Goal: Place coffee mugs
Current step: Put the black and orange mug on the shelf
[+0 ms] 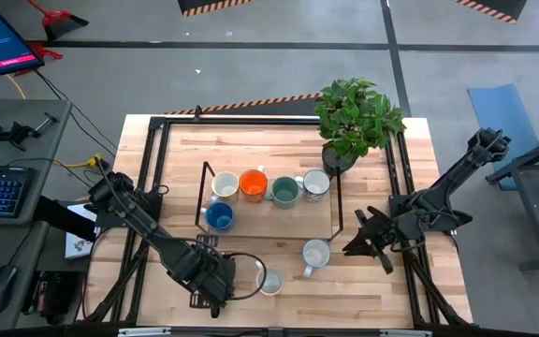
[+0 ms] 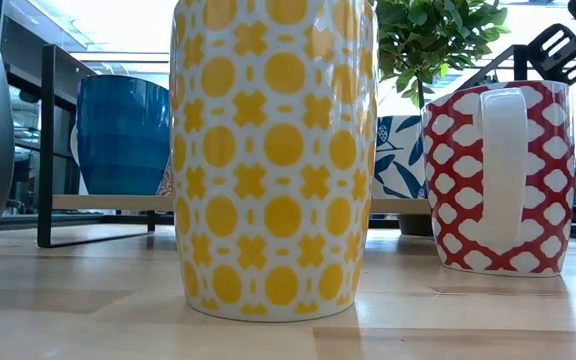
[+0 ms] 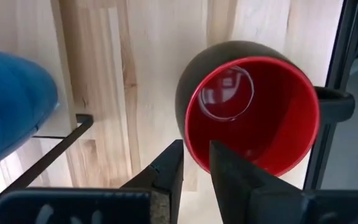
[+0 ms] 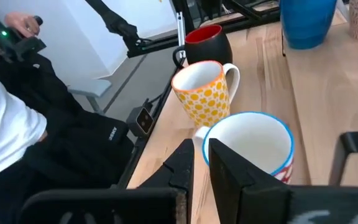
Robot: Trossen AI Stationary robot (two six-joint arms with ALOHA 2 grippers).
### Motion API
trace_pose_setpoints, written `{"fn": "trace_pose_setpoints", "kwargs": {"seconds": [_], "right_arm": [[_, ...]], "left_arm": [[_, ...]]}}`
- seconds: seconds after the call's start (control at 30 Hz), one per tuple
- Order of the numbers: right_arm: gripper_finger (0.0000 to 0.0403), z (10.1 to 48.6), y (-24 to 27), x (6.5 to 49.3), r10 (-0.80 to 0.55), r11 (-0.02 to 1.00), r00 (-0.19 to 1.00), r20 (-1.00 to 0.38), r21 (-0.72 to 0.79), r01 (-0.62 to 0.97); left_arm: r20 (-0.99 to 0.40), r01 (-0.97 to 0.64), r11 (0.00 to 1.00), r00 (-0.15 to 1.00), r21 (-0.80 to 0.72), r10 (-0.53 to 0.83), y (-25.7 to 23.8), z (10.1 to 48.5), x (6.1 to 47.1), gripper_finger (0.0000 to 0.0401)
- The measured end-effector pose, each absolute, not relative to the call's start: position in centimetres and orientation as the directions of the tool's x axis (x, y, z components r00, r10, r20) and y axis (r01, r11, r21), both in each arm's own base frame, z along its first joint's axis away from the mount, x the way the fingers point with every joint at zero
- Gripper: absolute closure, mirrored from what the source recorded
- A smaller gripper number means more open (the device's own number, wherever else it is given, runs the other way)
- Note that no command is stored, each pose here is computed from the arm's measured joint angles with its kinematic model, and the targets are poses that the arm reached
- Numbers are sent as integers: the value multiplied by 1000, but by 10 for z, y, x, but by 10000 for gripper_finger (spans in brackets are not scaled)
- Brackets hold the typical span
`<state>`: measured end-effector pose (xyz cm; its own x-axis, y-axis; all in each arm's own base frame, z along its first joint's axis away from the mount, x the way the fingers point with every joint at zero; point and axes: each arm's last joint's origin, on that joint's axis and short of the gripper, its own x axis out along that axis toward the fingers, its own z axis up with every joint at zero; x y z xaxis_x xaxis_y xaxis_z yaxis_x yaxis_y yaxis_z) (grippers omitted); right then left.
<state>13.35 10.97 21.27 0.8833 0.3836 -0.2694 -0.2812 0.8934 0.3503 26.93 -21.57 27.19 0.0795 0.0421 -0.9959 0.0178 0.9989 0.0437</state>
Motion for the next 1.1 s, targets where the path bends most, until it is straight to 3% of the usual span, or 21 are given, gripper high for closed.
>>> {"fn": "trace_pose_setpoints", "kwargs": {"seconds": [0.43, 1.1], "right_arm": [[334, 212, 113, 137, 386, 902, 886, -258, 306, -304], [334, 211, 113, 137, 384, 903, 885, -262, 304, -302]], "left_arm": [[-995, 5, 999, 91, 43, 42, -218, 253, 270, 286], [-992, 37, 999, 122, 25, 20, -202, 210, 280, 281]]}}
